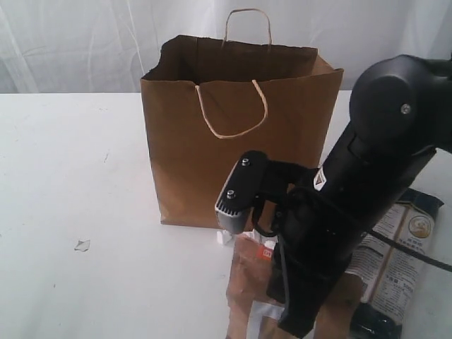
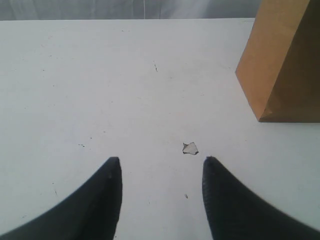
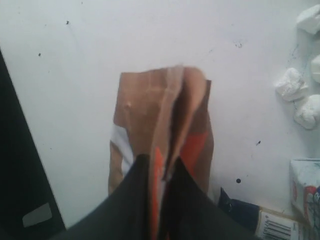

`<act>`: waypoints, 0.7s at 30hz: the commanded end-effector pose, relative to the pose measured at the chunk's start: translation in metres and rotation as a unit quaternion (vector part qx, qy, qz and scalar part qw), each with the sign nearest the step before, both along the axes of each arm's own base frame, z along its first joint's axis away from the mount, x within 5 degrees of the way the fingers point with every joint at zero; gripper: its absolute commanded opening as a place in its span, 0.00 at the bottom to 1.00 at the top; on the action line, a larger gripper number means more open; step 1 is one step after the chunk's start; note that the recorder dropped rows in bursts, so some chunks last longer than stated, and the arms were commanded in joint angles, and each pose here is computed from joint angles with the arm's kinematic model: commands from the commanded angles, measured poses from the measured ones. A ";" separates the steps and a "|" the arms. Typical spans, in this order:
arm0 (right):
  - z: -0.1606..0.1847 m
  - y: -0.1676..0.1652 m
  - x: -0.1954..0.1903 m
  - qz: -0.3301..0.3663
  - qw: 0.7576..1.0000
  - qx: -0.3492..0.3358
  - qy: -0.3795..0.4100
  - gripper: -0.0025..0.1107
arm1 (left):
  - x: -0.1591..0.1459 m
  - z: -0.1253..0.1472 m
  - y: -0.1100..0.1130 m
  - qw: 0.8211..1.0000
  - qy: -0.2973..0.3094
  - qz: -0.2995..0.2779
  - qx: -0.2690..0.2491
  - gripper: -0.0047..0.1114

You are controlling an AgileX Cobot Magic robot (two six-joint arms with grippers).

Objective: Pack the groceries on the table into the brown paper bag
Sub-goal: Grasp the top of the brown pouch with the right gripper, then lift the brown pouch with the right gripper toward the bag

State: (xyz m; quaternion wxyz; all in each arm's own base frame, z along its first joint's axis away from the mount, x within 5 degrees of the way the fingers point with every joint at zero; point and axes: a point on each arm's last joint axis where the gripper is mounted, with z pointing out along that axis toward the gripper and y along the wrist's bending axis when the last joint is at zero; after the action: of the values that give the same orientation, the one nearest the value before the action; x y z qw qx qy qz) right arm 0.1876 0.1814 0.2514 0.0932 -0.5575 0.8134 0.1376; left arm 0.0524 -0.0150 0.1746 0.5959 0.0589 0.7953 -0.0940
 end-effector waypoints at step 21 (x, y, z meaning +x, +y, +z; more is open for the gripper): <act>0.188 -0.085 -0.064 -0.157 0.821 0.309 -0.454 0.02 | 0.000 -0.001 0.000 1.000 0.002 0.000 -0.003 0.50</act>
State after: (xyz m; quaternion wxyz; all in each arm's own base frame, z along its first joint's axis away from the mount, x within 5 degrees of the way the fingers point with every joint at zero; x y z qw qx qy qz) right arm 0.1199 0.0956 0.4252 0.5851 -0.3776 0.7097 0.1064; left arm 0.0524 -0.0150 0.1746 0.5959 0.0589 0.7953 -0.0940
